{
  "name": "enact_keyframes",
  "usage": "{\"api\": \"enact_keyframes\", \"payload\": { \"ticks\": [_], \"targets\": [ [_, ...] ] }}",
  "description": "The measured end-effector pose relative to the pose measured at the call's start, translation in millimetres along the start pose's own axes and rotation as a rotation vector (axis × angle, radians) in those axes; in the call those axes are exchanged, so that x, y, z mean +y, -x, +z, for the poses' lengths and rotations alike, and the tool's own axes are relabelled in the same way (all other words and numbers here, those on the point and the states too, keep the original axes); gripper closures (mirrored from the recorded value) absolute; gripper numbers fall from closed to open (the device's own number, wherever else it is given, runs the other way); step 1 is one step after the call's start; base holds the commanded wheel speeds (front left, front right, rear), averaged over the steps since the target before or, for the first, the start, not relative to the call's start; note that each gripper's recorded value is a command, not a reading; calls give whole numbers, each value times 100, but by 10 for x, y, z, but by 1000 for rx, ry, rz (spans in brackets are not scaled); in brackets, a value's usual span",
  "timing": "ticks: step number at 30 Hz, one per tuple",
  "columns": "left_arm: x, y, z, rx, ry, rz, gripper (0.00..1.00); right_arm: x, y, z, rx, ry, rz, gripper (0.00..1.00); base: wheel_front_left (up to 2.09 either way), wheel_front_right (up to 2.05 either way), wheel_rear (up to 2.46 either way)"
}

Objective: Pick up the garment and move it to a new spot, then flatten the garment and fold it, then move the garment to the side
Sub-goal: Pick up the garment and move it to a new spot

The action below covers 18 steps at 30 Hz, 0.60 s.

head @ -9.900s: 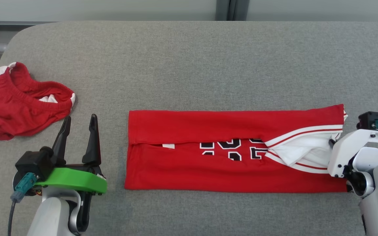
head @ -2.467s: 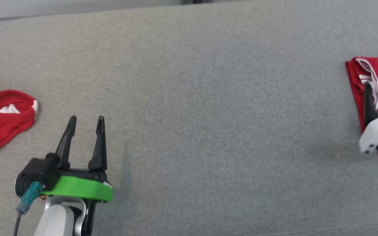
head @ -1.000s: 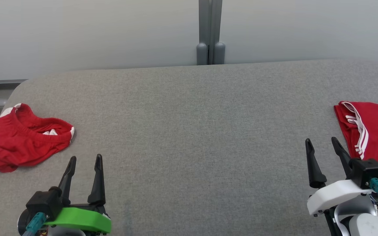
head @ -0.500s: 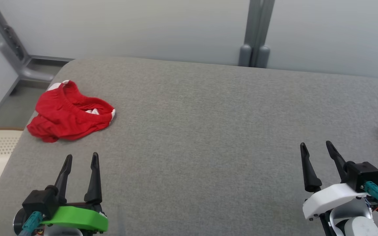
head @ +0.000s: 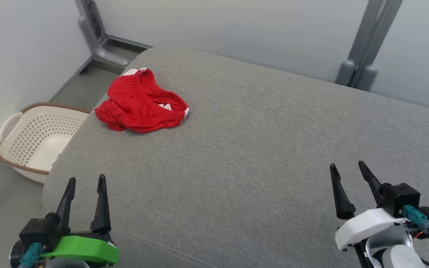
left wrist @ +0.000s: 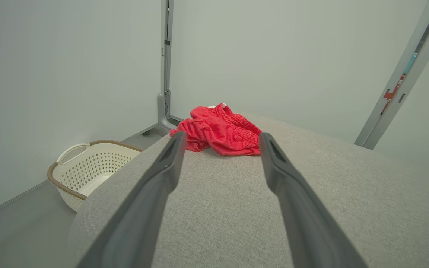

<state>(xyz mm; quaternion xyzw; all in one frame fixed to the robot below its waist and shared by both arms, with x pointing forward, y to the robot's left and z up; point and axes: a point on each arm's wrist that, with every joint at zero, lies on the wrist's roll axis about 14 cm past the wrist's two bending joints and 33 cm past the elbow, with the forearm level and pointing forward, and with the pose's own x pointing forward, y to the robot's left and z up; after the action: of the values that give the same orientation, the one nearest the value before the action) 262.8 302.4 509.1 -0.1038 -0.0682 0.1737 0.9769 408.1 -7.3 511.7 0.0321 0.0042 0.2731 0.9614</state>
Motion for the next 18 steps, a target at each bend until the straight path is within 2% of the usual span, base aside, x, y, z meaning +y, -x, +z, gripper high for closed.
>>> {"api": "enact_keyframes", "payload": {
  "ticks": [6,13,18],
  "targets": [
    [163,110,45,-10,-9,52,0,192,-111,-18,4,-2,60,0,0,0,0],
    [182,108,-56,23,-2,69,0,203,-149,-66,14,-12,68,0,0,0,0],
    [125,-145,-121,51,-3,47,0,128,-199,-83,19,-8,60,0,0,0,0]
  ]
}}
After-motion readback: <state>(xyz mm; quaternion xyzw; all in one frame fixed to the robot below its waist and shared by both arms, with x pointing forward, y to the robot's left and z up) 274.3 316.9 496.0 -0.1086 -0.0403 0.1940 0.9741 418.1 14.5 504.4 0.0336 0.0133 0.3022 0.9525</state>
